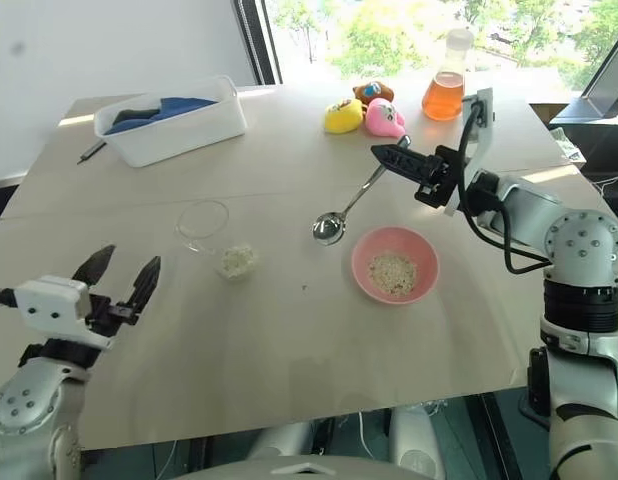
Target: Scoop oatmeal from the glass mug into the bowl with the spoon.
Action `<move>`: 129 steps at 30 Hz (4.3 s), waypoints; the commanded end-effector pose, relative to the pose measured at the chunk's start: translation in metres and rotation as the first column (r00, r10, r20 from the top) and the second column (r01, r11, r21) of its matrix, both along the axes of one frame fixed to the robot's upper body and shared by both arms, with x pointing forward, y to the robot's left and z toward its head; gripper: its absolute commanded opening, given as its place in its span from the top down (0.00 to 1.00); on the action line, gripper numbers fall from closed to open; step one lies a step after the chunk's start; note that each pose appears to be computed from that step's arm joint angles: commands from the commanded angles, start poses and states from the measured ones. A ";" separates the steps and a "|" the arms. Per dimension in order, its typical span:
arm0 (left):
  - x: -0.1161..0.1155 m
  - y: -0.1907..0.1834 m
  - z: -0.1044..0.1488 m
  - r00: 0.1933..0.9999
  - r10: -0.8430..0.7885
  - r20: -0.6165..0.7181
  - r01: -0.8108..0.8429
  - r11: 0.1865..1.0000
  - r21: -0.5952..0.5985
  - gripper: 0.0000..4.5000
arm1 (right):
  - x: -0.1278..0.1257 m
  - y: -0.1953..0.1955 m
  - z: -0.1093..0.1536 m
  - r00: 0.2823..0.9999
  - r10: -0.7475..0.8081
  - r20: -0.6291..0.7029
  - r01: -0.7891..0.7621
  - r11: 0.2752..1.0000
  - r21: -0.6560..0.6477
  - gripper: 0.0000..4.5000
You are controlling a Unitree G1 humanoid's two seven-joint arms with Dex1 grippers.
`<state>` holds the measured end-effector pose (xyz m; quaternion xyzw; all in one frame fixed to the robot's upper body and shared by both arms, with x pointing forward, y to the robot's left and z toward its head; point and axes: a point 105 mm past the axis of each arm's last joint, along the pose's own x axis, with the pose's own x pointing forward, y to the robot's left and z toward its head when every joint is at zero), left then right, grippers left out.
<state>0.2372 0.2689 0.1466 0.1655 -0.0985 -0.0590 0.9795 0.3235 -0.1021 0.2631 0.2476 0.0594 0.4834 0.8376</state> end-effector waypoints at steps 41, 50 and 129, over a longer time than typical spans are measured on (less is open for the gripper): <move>0.056 0.001 -0.016 0.995 -0.051 -0.084 0.048 0.998 -0.041 0.99 | -0.012 -0.007 0.014 0.995 -0.066 0.078 0.063 0.997 0.043 1.00; 0.067 -0.026 0.001 0.986 -0.158 -0.059 0.152 0.984 -0.091 0.99 | -0.019 0.011 0.043 0.988 -0.009 0.157 -0.002 0.998 0.068 1.00; 0.109 -0.152 -0.002 0.831 -0.551 -0.076 0.556 0.826 0.093 0.99 | 0.038 0.019 0.020 0.964 -0.076 -0.255 0.046 0.992 -0.120 1.00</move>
